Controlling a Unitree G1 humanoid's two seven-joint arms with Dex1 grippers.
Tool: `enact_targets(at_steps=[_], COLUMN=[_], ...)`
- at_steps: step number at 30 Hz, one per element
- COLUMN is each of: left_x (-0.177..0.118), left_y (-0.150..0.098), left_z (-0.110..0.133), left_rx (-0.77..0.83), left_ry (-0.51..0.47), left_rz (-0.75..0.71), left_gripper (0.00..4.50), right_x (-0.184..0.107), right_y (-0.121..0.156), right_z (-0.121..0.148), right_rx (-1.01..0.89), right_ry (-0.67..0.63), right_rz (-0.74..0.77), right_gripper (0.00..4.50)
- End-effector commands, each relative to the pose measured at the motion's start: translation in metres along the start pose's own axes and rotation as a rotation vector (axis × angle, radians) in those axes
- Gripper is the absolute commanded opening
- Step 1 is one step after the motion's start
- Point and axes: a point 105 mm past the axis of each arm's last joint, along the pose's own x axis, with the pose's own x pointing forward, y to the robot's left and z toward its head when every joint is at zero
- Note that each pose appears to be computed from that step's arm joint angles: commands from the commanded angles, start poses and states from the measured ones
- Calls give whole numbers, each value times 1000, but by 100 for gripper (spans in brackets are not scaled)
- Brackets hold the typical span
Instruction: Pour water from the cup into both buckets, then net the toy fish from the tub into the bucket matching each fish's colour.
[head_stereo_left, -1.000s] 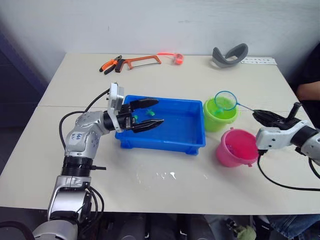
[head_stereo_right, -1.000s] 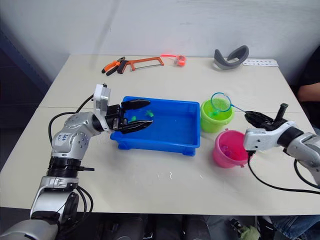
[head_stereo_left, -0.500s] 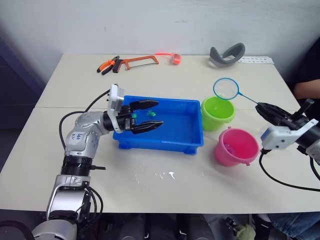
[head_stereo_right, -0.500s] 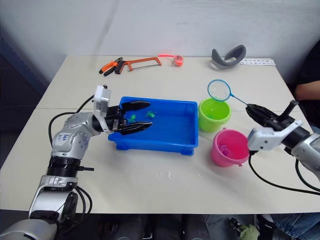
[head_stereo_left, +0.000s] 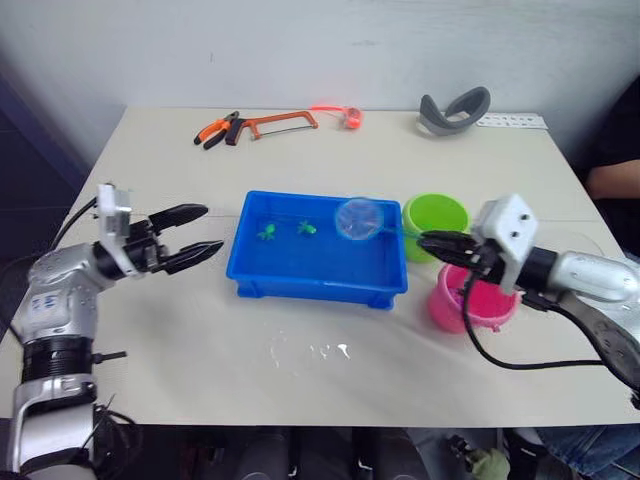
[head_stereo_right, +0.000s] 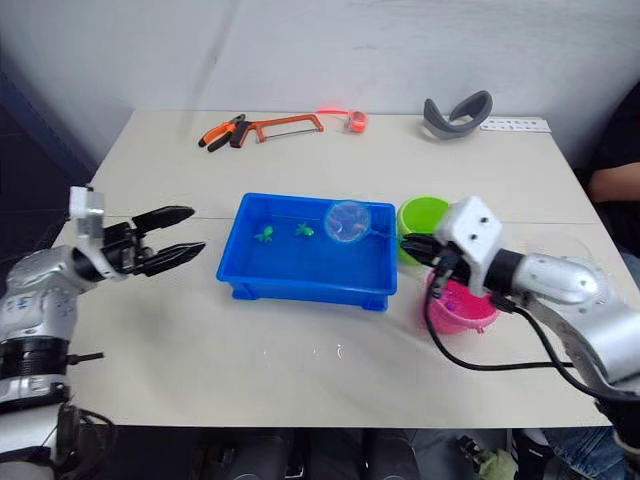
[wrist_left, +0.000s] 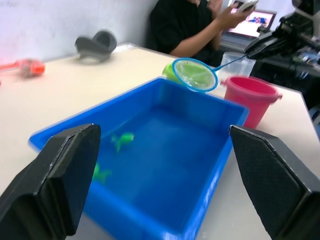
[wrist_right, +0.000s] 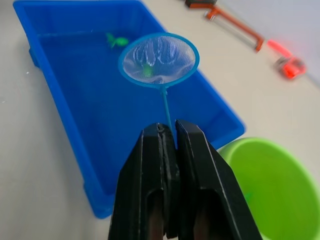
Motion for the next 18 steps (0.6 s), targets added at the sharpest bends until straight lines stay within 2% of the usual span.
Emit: enact_targets(at_steps=[1,2,8,14,18], left_x=[-9,-8,-1,8,13], left_y=[3,2,1,-2,-5], left_z=[6,6,9,13,14], left_rx=[49,54,78,84,88], left_ry=[17,21,16,-13,-19], left_rz=[45,41,34,23,10], left_gripper=[445,445,445,445,445], right_x=[15,19,44,67,84], right_y=[5,8,7,8,1], right_z=[-2,-8,-17,-15,-8], right_rx=[74,109,207,282,290], right_ry=[108,163,285,298,258], right_rz=[12,34,56,71,36], right_gripper=[0,0,0,0,0])
